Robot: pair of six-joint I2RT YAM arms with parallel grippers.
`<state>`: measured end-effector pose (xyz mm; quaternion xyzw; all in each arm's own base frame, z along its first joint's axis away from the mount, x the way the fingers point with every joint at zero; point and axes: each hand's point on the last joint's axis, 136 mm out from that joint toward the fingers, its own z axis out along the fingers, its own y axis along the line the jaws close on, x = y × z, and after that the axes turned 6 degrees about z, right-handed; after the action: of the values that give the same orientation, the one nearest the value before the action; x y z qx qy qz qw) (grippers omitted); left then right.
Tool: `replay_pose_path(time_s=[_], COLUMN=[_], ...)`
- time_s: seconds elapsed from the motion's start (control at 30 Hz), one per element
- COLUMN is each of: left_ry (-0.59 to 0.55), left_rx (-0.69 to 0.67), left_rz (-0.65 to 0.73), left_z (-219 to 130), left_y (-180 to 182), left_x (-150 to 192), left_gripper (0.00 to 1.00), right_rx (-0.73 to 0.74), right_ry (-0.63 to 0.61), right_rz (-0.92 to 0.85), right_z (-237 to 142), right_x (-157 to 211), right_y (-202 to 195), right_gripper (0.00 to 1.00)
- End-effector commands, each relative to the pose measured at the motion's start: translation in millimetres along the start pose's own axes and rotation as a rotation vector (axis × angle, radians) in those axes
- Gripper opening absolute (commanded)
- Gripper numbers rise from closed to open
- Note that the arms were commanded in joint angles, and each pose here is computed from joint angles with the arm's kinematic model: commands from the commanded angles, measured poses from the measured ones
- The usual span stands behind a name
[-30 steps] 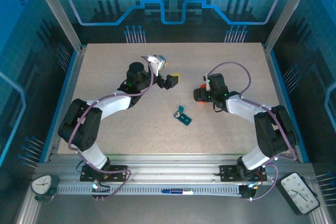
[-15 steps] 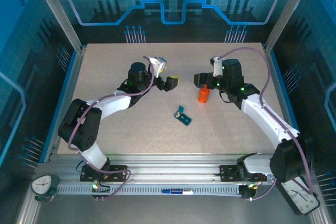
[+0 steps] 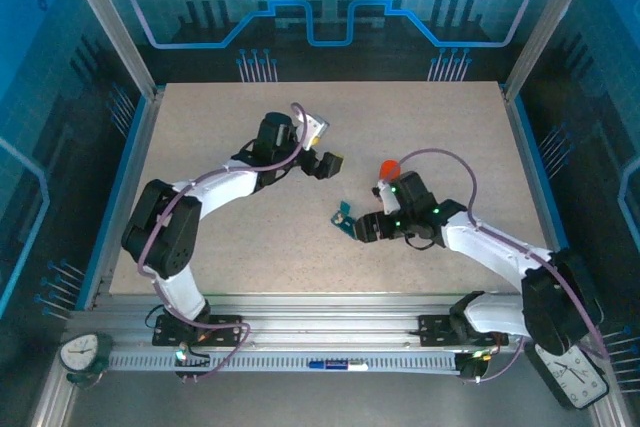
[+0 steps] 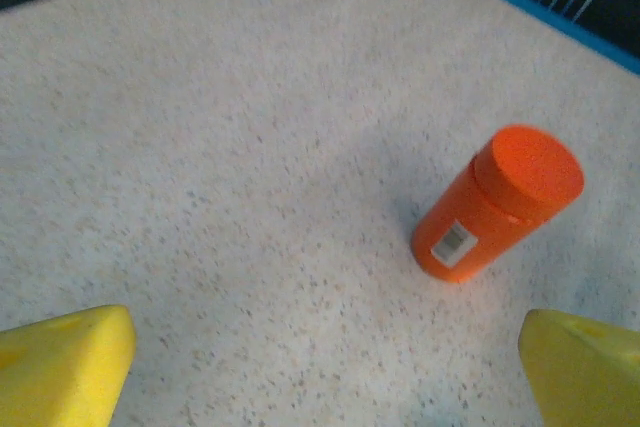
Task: Sort the pills into containers
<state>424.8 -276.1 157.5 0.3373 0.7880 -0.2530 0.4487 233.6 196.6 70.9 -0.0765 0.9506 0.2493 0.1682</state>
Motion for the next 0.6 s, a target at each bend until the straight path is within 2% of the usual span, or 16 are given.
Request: replay_pose_path(time_s=[0.0,0.1,0.23,0.3,0.4,0.57], left_ry=[0.131,0.177,0.215,0.229,0.249,0.262], left_rx=[0.017,0.035,0.064,0.080,0.095,0.125], left_rz=[0.039,0.037,0.015,0.001,-0.013,-0.034], left_z=[9.1,14.5,18.2,20.1,24.1,30.2], left_y=[-9.8,-14.0,-18.3,-21.0,-24.6,-30.9], left_x=[24.5,34.0,40.8,42.7,45.5,46.7], left_gripper=[0.98,0.91,0.71,0.57,0.48,0.23], right_rx=[0.012,0.021,0.026,0.028,0.041,0.061], right_ry=[-0.049,-0.050,-0.057,-0.059,-0.058,-0.072], right_rz=[0.046,0.065,0.076,0.077,0.079,0.084], right_z=[11.2,20.0,27.2,29.8,33.4,36.2], right_x=[-8.0,-10.2,-16.2,-19.0,-22.6,-28.7], right_y=[-2.9,-5.9,-6.7,-6.6,-7.9,-10.6], right_gripper=[0.78,0.78,0.77,0.77,0.77,0.76])
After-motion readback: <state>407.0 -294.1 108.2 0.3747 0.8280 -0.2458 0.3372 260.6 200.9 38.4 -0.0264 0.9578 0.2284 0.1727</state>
